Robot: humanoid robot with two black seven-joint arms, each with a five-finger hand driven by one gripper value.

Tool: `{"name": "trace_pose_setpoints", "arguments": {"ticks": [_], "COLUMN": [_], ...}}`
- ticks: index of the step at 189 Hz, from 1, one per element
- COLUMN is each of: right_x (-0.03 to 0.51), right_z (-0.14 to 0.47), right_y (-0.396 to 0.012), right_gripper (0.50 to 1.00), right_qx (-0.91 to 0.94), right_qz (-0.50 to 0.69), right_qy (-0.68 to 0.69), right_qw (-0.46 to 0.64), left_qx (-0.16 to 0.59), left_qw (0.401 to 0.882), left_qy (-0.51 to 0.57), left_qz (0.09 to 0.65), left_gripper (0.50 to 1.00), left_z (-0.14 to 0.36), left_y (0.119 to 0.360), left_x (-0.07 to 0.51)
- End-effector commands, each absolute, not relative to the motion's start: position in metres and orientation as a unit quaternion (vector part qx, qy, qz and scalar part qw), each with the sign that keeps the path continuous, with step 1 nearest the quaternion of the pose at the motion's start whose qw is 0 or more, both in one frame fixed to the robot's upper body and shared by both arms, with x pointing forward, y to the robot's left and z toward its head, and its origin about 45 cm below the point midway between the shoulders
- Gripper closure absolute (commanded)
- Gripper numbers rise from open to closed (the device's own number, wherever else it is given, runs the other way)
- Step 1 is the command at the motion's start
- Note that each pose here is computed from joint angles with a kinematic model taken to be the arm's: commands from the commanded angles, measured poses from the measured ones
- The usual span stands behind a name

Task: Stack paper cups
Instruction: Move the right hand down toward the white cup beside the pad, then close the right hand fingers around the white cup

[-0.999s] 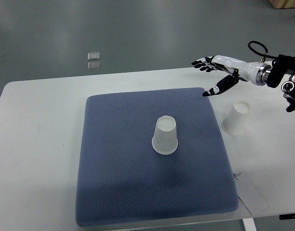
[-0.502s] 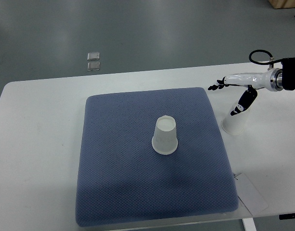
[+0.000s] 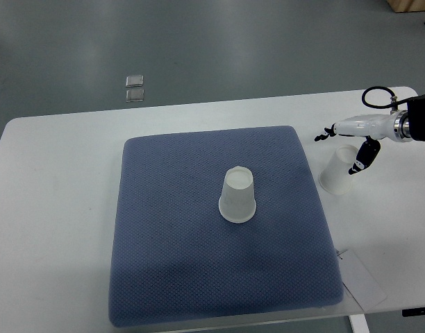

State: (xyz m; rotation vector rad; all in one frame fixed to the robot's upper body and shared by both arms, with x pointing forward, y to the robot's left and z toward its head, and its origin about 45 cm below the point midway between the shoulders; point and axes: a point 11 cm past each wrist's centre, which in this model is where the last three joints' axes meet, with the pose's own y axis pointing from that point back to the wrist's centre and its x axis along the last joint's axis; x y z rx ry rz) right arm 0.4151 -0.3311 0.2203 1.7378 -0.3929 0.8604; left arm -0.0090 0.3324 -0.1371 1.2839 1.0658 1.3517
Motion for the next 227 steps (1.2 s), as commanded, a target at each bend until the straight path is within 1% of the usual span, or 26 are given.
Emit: {"name": "trace_pose_setpoints", "arguments": {"ticks": [1, 44, 89, 131, 160, 168, 173, 180, 181, 186, 187, 197, 198, 201, 202, 203, 204, 206, 207, 208, 209, 210, 212, 213, 217, 227], "right_x": [0.415, 0.417, 0.419, 0.419, 0.417, 0.417, 0.416, 0.416, 0.415, 0.415, 0.415, 0.415, 0.415, 0.415, 0.415, 0.415, 0.415, 0.415, 0.416, 0.416, 0.416, 0.416, 0.416, 0.416, 0.416, 0.418], "right_z": [0.215, 0.208, 0.203, 0.2, 0.197, 0.197, 0.196, 0.195, 0.195, 0.195, 0.195, 0.195, 0.195, 0.195, 0.195, 0.195, 0.195, 0.195, 0.195, 0.195, 0.195, 0.195, 0.195, 0.196, 0.196, 0.2], "right_y": [-0.338, -0.354, -0.349, -0.344, -0.345, -0.344, -0.345, -0.345, -0.345, -0.345, -0.345, -0.345, -0.344, -0.344, -0.344, -0.344, -0.345, -0.345, -0.345, -0.345, -0.345, -0.345, -0.345, -0.344, -0.345, -0.346], "right_gripper": [0.585, 0.587, 0.591, 0.611, 0.701, 0.715, 0.742, 0.765, 0.777, 0.799, 0.811, 0.812, 0.88, 0.895, 0.912, 0.912, 0.926, 0.926, 0.938, 0.938, 0.952, 0.953, 0.965, 0.979, 1.0, 1.0], "right_qx": [0.727, 0.718, 0.715, 0.719, 0.721, 0.721, 0.721, 0.721, 0.721, 0.722, 0.722, 0.722, 0.722, 0.722, 0.722, 0.722, 0.722, 0.722, 0.721, 0.721, 0.721, 0.721, 0.721, 0.721, 0.721, 0.72], "right_qz": [0.36, 0.348, 0.364, 0.365, 0.361, 0.361, 0.361, 0.36, 0.36, 0.36, 0.36, 0.36, 0.36, 0.361, 0.361, 0.361, 0.36, 0.36, 0.361, 0.361, 0.361, 0.361, 0.361, 0.362, 0.362, 0.364], "right_qy": [-0.164, -0.168, -0.182, -0.178, -0.176, -0.175, -0.174, -0.172, -0.171, -0.17, -0.17, -0.17, -0.17, -0.171, -0.171, -0.171, -0.171, -0.171, -0.172, -0.172, -0.172, -0.172, -0.172, -0.172, -0.172, -0.175], "right_qw": [0.561, 0.58, 0.568, 0.564, 0.565, 0.565, 0.566, 0.567, 0.567, 0.566, 0.566, 0.566, 0.566, 0.565, 0.565, 0.565, 0.566, 0.566, 0.566, 0.566, 0.566, 0.566, 0.566, 0.565, 0.565, 0.565], "left_qx": [0.526, 0.526, 0.526, 0.526, 0.526, 0.526, 0.526, 0.526, 0.526, 0.526, 0.526, 0.526, 0.526, 0.526, 0.526, 0.526, 0.526, 0.526, 0.526, 0.526, 0.526, 0.526, 0.526, 0.526, 0.526, 0.526], "left_qw": [0.477, 0.477, 0.477, 0.477, 0.477, 0.477, 0.477, 0.477, 0.477, 0.477, 0.477, 0.477, 0.477, 0.477, 0.477, 0.477, 0.477, 0.477, 0.477, 0.477, 0.477, 0.477, 0.477, 0.477, 0.477, 0.477], "left_qy": [0.436, 0.436, 0.436, 0.436, 0.436, 0.436, 0.436, 0.436, 0.436, 0.436, 0.436, 0.436, 0.436, 0.436, 0.436, 0.436, 0.436, 0.436, 0.436, 0.436, 0.436, 0.436, 0.436, 0.436, 0.436, 0.436], "left_qz": [0.553, 0.553, 0.553, 0.553, 0.553, 0.553, 0.553, 0.553, 0.553, 0.553, 0.553, 0.553, 0.553, 0.553, 0.553, 0.553, 0.553, 0.553, 0.553, 0.553, 0.553, 0.553, 0.553, 0.553, 0.553, 0.553], "left_gripper": [0.5, 0.5, 0.5, 0.5, 0.5, 0.5, 0.5, 0.5, 0.5, 0.5, 0.5, 0.5, 0.5, 0.5, 0.5, 0.5, 0.5, 0.5, 0.5, 0.5, 0.5, 0.5, 0.5, 0.5, 0.5, 0.5], "left_z": [-0.137, -0.137, -0.137, -0.137, -0.137, -0.137, -0.137, -0.137, -0.137, -0.137, -0.137, -0.137, -0.137, -0.137, -0.137, -0.137, -0.137, -0.137, -0.137, -0.137, -0.137, -0.137, -0.137, -0.137, -0.137, -0.137], "left_y": [0.332, 0.332, 0.332, 0.332, 0.332, 0.332, 0.332, 0.332, 0.332, 0.332, 0.332, 0.332, 0.332, 0.332, 0.332, 0.332, 0.332, 0.332, 0.332, 0.332, 0.332, 0.332, 0.332, 0.332, 0.332, 0.332], "left_x": [-0.009, -0.009, -0.009, -0.009, -0.009, -0.009, -0.009, -0.009, -0.009, -0.009, -0.009, -0.009, -0.009, -0.009, -0.009, -0.009, -0.009, -0.009, -0.009, -0.009, -0.009, -0.009, -0.009, -0.009, -0.009, -0.009]}}
